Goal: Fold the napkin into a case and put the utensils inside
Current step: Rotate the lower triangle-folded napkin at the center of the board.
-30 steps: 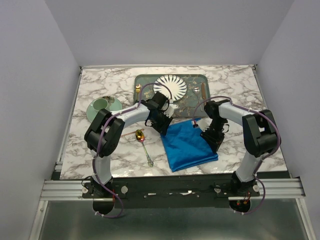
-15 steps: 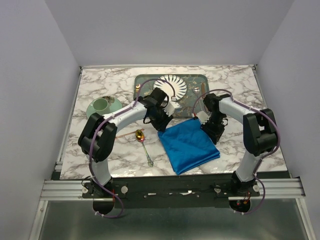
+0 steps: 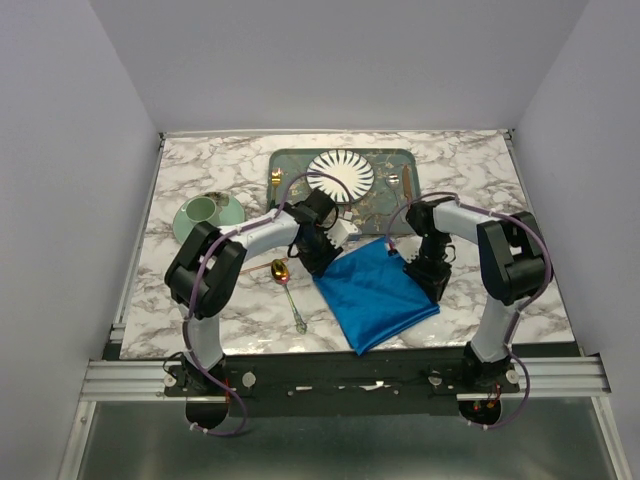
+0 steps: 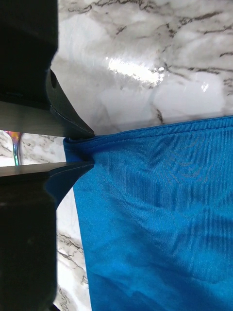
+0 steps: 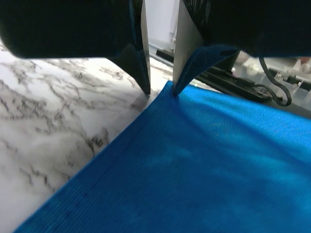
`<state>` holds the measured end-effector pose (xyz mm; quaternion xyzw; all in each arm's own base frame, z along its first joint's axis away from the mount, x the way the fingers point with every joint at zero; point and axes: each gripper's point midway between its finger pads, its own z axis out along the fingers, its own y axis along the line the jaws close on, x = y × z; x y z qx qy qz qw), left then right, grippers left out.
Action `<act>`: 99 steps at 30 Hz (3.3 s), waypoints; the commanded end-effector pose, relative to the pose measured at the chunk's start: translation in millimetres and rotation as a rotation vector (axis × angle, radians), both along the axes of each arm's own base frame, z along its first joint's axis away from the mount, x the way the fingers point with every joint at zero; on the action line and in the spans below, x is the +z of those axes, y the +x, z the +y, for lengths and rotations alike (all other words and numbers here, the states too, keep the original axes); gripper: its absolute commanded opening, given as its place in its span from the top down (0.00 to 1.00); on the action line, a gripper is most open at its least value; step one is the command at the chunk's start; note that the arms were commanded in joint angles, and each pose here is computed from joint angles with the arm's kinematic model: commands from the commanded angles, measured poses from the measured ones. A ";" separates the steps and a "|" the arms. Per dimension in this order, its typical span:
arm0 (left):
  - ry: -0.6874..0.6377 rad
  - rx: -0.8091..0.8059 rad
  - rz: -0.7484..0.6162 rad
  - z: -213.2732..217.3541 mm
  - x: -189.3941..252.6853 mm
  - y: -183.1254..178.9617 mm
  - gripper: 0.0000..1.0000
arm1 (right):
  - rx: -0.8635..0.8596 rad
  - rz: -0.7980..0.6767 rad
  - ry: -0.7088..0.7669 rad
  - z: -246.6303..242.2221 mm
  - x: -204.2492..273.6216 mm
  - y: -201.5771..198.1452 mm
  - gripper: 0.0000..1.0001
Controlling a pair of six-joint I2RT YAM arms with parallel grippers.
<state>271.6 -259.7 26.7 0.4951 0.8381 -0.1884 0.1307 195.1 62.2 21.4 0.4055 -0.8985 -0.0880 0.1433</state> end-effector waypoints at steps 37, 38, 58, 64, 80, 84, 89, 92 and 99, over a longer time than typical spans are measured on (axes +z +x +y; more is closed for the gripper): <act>-0.022 -0.208 0.071 -13.7 -1.1 -70.2 0.69 | -0.610 0.071 0.257 23.7 40.1 51.6 0.37; -0.019 -0.215 0.090 -14.0 -3.4 -77.5 0.70 | -0.619 0.086 0.256 23.8 36.6 52.2 0.37; -0.214 -0.049 0.156 -40.9 32.1 -98.8 0.62 | -0.618 0.047 0.340 45.2 10.0 123.6 0.48; -0.339 0.075 0.109 -37.9 60.3 -58.8 0.61 | -0.554 0.011 0.369 48.9 20.8 124.6 0.49; -0.346 0.093 0.052 -36.2 68.2 -37.9 0.61 | -0.525 -0.116 0.311 53.3 32.7 118.5 0.66; -0.348 0.102 0.047 -35.4 70.1 -34.8 0.60 | -0.534 -0.110 0.268 51.8 19.7 121.3 0.68; -0.352 0.101 0.042 -35.9 72.2 -34.1 0.60 | -0.549 -0.085 0.225 48.7 5.2 118.1 0.69; -0.353 0.101 0.041 -35.9 72.4 -34.1 0.60 | -0.548 -0.078 0.207 47.7 -2.0 115.3 0.69; -0.353 0.100 0.045 -35.7 70.8 -35.1 0.60 | -0.550 -0.055 0.216 51.3 -6.0 112.5 0.69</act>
